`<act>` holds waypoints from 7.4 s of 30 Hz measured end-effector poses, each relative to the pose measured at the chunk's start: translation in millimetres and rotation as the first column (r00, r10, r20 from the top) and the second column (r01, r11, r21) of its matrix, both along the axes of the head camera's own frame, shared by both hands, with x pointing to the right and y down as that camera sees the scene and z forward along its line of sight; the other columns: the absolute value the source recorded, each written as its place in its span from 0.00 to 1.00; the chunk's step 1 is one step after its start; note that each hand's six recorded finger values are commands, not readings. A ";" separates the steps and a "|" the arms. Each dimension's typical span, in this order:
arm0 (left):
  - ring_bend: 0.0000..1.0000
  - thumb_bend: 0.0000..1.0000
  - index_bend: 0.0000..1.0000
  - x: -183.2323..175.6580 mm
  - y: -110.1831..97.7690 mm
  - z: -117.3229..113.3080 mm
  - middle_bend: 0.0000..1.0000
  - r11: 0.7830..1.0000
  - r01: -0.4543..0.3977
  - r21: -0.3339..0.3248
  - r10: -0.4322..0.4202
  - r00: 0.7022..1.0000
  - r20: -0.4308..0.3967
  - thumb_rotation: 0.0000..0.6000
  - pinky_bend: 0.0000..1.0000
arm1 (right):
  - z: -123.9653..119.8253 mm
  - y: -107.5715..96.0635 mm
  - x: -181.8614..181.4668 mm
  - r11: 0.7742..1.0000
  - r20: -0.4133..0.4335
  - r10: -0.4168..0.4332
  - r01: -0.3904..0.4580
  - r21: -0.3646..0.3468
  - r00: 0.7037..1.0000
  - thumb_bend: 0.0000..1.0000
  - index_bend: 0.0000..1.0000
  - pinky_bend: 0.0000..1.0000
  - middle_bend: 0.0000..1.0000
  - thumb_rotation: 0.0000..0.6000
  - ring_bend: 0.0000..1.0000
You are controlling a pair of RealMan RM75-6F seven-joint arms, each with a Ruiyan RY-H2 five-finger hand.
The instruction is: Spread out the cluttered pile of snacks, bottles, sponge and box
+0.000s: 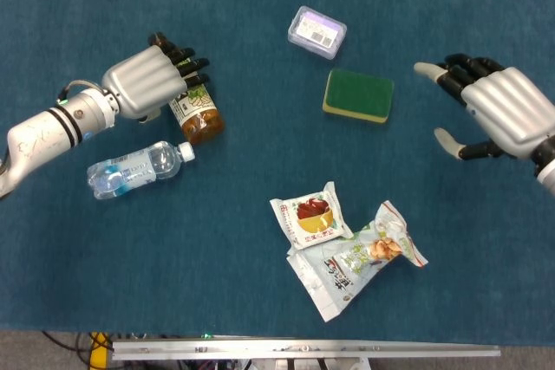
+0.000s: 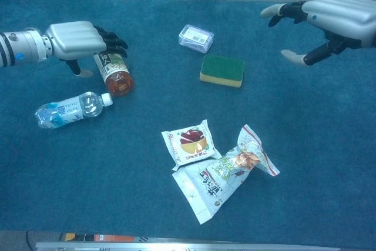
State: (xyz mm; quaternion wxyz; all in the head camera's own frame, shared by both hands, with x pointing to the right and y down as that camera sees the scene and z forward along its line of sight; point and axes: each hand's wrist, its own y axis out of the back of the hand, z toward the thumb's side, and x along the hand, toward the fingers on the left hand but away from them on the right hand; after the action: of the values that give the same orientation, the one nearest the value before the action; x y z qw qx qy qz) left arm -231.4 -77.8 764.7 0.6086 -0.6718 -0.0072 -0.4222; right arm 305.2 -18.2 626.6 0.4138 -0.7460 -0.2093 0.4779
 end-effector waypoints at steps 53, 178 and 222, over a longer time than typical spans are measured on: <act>0.40 0.26 0.56 -53.2 18.7 -16.4 0.48 0.936 0.344 0.077 -0.344 0.939 -0.017 1.00 0.65 | -4.5 1.5 1.2 1.000 0.054 0.007 -0.007 -0.006 0.999 0.41 0.00 0.19 0.21 0.66 0.12; 0.09 0.26 0.14 -115.2 49.7 -102.8 0.14 0.736 0.667 0.112 -0.631 0.737 -0.242 1.00 0.32 | 8.1 3.4 9.7 0.994 -0.070 -0.040 0.047 0.099 0.997 0.13 0.00 0.23 0.21 0.93 0.12; 0.08 0.26 0.14 -154.3 125.2 -152.4 0.13 0.722 0.686 0.091 -0.625 0.702 -0.342 1.00 0.27 | 152.5 -52.4 -103.0 0.997 -0.284 -0.062 0.048 -0.054 0.957 0.21 0.04 0.40 0.26 1.00 0.19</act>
State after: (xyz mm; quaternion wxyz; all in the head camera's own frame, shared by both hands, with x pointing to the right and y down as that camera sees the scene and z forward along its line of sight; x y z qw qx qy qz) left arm -385.7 47.4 612.3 0.4789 -0.6149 0.3667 -0.5081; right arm 202.2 -70.6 779.0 0.4354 -0.6842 -0.1155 0.5735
